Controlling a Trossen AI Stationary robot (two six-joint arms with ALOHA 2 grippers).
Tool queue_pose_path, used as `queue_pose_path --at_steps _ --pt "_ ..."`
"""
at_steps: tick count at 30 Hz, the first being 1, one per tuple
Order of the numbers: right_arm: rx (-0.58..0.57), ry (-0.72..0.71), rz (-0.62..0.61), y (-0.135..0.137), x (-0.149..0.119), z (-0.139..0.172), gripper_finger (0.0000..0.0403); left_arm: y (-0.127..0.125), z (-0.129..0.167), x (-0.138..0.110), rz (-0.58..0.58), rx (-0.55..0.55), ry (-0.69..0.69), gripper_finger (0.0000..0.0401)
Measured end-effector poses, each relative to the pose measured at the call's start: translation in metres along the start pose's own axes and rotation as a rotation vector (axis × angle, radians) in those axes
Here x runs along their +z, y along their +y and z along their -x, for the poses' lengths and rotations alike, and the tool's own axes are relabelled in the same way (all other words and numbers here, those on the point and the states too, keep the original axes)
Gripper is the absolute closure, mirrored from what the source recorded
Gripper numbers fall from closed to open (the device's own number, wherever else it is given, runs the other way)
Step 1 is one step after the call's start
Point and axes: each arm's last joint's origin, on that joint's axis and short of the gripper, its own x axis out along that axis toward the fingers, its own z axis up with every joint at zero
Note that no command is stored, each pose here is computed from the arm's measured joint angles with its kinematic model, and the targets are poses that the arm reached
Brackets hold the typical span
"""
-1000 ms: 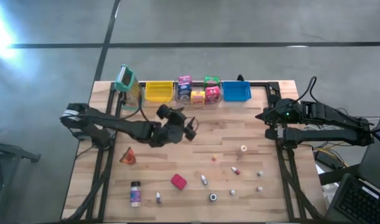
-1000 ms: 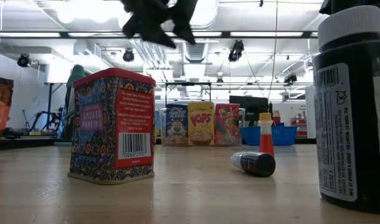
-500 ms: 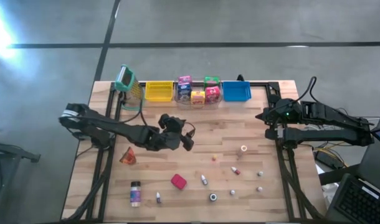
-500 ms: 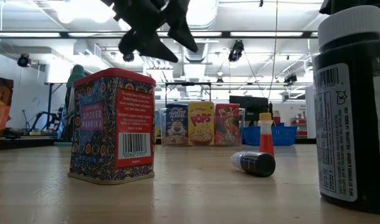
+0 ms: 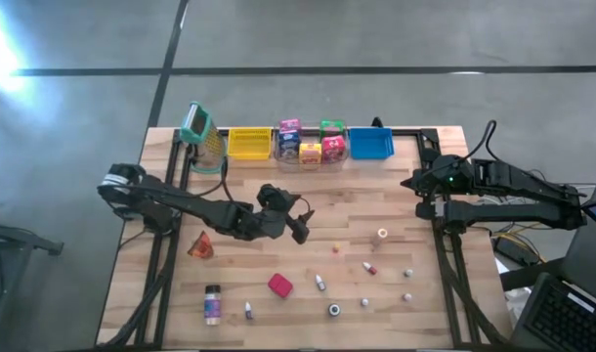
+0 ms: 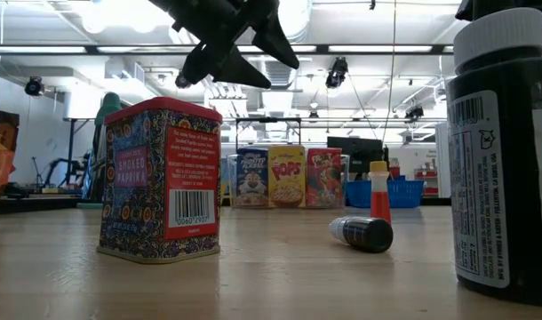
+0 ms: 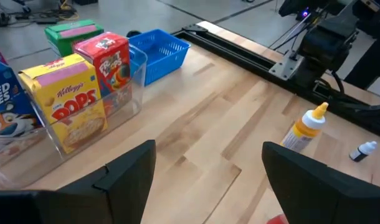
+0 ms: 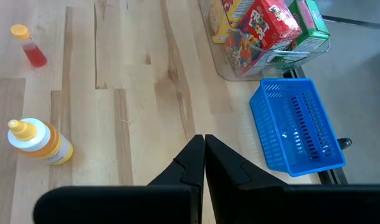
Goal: Pick & Place Kitchen Items
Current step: Put the brown seasoning bag into the yellow bin
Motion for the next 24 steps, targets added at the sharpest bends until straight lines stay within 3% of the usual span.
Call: queue_pose_path --at_steps 19,24 --pt "0.0 0.0 0.0 0.0 0.0 0.0001 0.0394 -0.0028 0.0037 -0.0042 -0.083 -0.022 0.028 0.0103" --pt "0.0 0.0 0.0 0.0 0.0001 0.0001 0.0394 -0.0015 0.0038 -0.006 -0.035 -0.011 0.044 0.0103"
